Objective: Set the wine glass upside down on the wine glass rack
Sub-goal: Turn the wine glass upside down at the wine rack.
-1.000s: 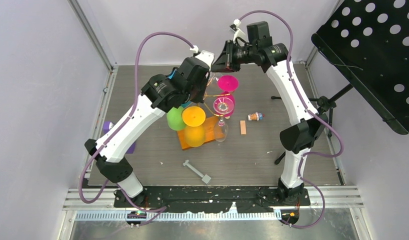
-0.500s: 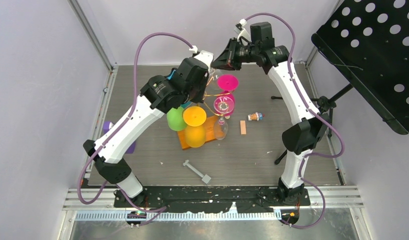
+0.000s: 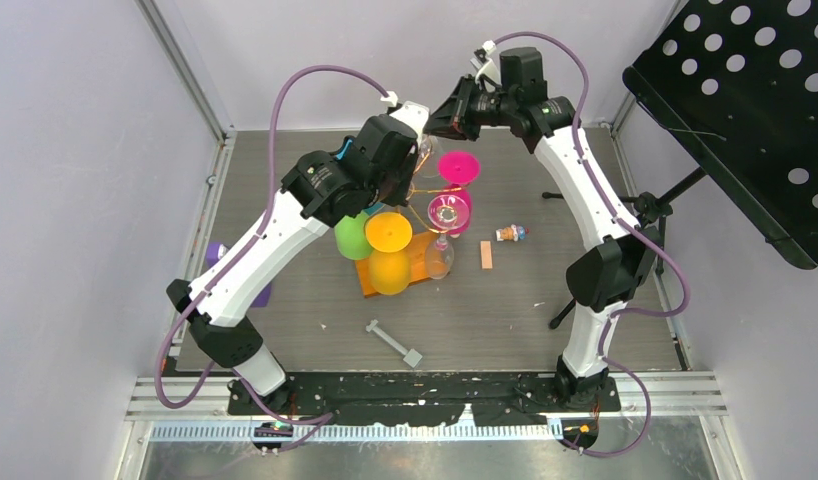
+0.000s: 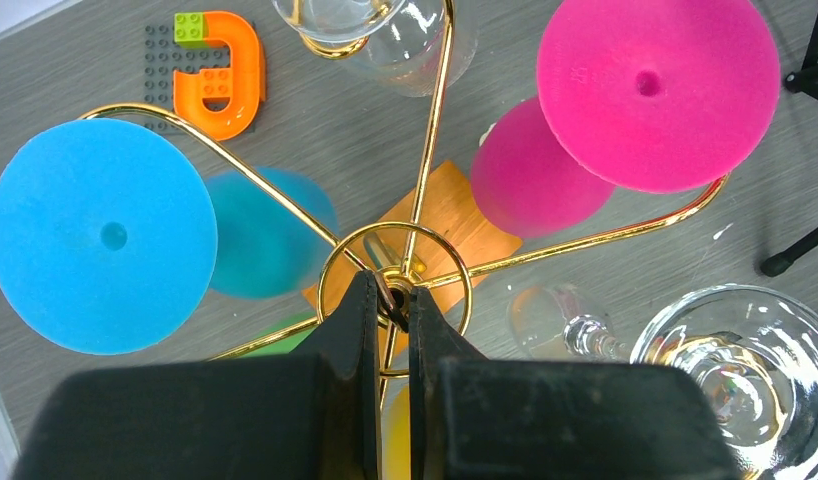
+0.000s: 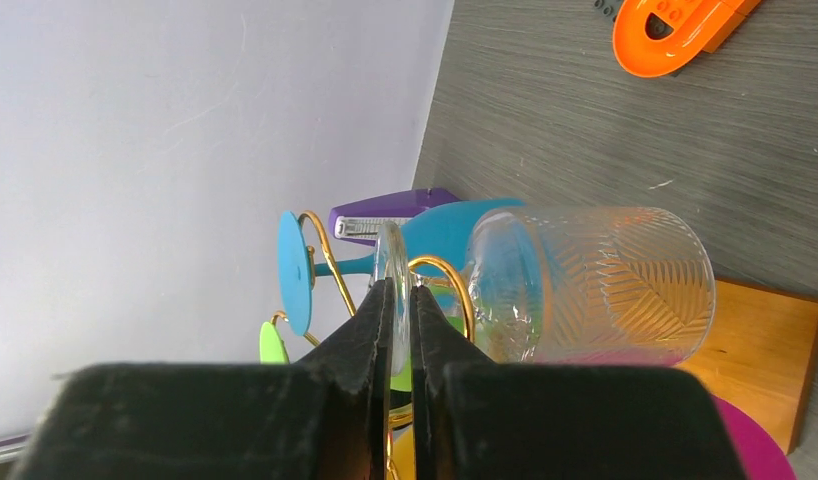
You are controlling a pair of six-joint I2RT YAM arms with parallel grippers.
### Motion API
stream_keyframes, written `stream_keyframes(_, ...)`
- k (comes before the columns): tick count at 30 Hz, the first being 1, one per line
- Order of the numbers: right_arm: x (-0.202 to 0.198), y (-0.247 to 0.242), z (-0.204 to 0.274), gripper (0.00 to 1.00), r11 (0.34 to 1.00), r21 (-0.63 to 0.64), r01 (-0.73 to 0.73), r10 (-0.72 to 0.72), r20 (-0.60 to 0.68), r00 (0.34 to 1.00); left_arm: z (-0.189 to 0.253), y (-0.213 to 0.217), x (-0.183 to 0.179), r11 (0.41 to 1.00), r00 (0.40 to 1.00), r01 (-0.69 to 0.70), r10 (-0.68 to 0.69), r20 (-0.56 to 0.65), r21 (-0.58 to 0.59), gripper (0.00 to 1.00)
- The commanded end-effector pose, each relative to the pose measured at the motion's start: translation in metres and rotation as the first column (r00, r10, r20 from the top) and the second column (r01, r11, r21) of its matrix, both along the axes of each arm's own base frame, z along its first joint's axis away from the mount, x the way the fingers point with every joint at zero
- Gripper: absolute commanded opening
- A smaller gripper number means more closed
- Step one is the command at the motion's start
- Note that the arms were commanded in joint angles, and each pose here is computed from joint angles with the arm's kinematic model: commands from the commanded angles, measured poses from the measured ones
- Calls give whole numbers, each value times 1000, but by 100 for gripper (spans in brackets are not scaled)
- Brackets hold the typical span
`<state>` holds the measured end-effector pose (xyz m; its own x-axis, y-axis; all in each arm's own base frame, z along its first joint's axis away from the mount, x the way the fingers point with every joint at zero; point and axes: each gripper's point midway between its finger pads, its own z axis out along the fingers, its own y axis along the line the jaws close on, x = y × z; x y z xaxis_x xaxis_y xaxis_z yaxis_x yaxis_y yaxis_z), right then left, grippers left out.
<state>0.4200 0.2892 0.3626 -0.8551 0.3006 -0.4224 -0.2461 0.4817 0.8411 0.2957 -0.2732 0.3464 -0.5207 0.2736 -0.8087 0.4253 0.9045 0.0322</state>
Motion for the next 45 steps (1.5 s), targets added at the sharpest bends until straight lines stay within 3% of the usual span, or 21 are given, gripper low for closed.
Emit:
stream_keyframes(1, 6, -6, 70, 6, 994, 108, 12, -35, 217, 976, 6, -2, -14, 998, 998, 62, -62, -6, -9, 0)
stream_keyframes(11, -10, 19, 67, 5, 987, 69, -146, 125, 241, 962, 4, -6, -14, 997, 997, 73, -73, -11, -10, 0)
stream_keyframes(28, -38, 27, 49, 5, 962, -7, -273, 266, 245, 932, 1, -9, -15, 997, 997, 79, -79, -20, -8, 0)
stream_keyframes(37, -50, 22, 40, 5, 953, -47, -301, 303, 230, 925, 0, -11, -16, 996, 996, 85, -85, -23, -7, 0)
stream_keyframes(45, -47, 9, 44, 5, 969, -78, -236, 248, 254, 935, 0, -10, -17, 996, 996, 85, -85, -23, -9, 0)
